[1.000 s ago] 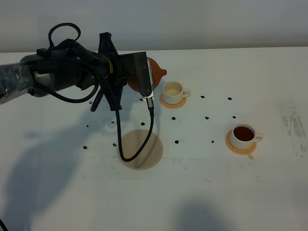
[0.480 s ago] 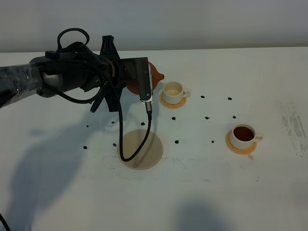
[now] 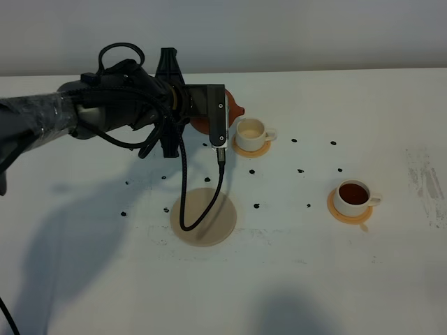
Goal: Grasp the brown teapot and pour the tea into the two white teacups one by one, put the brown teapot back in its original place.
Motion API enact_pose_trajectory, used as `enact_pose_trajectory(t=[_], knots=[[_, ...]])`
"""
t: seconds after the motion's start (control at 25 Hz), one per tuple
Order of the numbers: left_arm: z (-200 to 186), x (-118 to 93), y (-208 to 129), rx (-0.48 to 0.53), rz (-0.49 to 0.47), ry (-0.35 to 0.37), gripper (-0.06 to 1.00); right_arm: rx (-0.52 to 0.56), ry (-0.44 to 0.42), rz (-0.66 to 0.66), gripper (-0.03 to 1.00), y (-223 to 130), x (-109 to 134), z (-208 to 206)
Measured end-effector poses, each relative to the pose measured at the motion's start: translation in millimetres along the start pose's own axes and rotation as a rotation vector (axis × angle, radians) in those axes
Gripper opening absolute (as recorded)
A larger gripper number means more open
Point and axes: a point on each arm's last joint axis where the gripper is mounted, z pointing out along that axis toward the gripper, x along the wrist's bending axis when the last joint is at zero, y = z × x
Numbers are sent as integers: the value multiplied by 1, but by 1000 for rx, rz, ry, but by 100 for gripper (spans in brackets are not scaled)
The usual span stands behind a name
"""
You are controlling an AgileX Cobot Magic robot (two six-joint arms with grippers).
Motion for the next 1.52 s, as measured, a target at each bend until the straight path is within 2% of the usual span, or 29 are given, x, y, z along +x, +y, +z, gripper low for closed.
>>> enact_pose_trajectory(t=[0.48, 0.96, 1.2, 1.52], knots=[[5, -2, 4, 9, 111, 14, 10, -1, 0, 0, 50, 0, 0, 0], [3, 5, 8, 11, 246, 62, 10, -1, 0, 0, 50, 0, 0, 0], [3, 8, 11, -7, 266, 85, 10, -1, 0, 0, 50, 0, 0, 0], [9, 2, 16, -20, 323, 84, 10, -1, 0, 0, 50, 0, 0, 0]])
